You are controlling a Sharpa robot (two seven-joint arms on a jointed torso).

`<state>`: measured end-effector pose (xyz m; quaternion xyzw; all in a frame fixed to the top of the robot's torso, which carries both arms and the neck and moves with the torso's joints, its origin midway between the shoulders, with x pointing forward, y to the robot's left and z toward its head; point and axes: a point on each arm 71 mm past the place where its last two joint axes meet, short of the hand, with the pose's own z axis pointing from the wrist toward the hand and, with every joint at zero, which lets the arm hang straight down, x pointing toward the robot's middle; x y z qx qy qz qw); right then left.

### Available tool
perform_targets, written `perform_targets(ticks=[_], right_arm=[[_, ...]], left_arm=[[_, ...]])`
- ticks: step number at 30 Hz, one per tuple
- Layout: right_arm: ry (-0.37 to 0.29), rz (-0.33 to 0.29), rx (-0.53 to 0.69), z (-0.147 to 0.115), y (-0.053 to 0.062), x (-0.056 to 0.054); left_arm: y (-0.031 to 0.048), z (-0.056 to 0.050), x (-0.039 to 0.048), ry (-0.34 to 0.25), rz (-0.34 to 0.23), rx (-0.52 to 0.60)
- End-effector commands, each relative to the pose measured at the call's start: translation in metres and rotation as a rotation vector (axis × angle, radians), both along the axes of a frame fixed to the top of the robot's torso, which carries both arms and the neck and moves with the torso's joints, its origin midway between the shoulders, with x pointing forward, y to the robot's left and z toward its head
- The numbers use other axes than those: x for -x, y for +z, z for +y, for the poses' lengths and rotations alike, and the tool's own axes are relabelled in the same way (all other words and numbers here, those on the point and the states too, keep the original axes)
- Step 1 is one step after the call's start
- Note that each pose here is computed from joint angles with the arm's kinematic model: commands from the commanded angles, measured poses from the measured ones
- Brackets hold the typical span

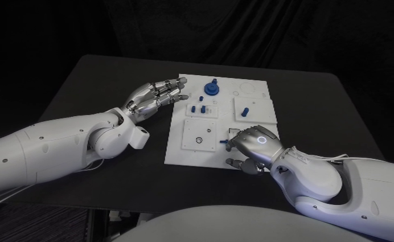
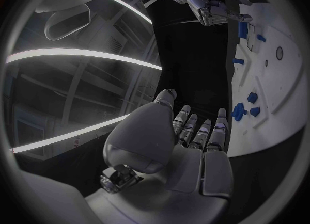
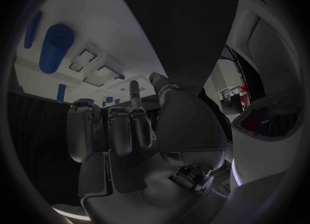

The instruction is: Assemble the parts on the task board

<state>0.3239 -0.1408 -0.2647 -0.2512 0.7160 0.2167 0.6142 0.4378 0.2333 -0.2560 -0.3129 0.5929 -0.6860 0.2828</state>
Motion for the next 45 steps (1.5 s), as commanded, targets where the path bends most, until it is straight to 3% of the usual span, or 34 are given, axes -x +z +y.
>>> perform_targets(ticks=[1,10,35,45], right_arm=[[-0.037,-0.047,-0.004,-0.002,0.002,-0.002],[-0.045,-0.063,-0.035,0.000,0.004,-0.003],[-0.102,-0.046,0.012,-0.001,-0.011,-0.035],[-0.084,-0.050,-0.020,0.005,-0.010,-0.036]], left_arm=[[0.0033,-0.001,0.0007,-0.005,-0.033,0.042],[0.0028,0.000,0.0004,-0.003,-0.032,0.040],[-0.0027,-0.004,0.0001,-0.010,-0.021,0.039],[-0.0037,-0.004,0.0001,-0.010,-0.019,0.039]])
